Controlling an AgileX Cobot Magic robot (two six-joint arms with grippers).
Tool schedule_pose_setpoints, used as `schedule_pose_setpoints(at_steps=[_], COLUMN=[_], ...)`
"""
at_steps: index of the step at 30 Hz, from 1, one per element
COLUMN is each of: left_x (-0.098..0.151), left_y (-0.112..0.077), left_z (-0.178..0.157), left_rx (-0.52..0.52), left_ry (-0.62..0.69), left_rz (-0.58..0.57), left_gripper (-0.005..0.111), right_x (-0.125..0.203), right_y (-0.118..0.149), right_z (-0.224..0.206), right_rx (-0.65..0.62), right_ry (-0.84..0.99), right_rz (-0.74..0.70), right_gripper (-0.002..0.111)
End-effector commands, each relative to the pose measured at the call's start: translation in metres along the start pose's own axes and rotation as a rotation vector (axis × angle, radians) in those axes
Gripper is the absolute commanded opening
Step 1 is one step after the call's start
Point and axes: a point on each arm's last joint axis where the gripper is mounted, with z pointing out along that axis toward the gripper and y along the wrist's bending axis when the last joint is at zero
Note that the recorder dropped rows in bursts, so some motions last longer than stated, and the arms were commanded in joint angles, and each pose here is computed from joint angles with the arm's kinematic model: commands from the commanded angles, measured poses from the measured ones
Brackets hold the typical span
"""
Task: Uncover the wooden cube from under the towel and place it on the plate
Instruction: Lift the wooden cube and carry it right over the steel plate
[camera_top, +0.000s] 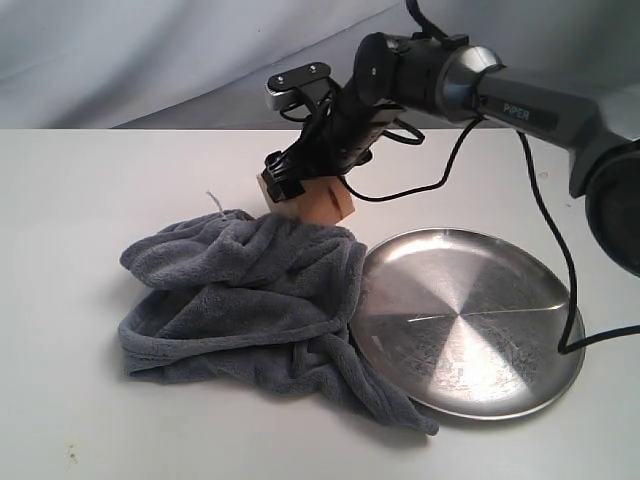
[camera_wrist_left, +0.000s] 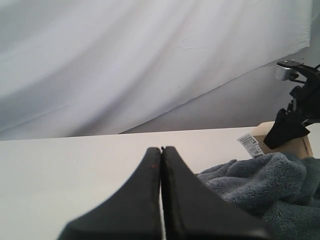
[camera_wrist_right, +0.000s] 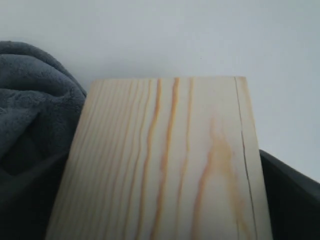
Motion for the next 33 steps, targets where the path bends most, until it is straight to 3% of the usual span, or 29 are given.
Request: schedule_pose_setpoints(at_steps=[1, 15, 22, 33], left_x=[0.0, 0.0, 0.0, 0.0], left_y=[0.0, 0.0, 0.0, 0.0], left_z=[0.0, 0.0, 0.0, 0.0], left_rx=[-0.003, -0.003, -0.003, -0.003], left_ry=[-0.011, -0.011, -0.011, -0.011], left_rz=[-0.005, -0.005, -0.005, -0.005], left_gripper=[0.0, 0.0, 0.0, 0.0], right_x=[-0.016, 0.003, 0.007, 0.074], right_y=[0.001, 0.006, 0.013, 0.018], right_z=[-0.036, -0.081, -0.117, -0.136], right_rx=[0.047, 0.039, 0.034, 0.125], right_ry=[-0.055, 0.24, 0.261, 0.3], right_rz=[-0.023, -0.019, -0.019, -0.032], right_gripper=[0.052, 0.045, 0.045, 0.045])
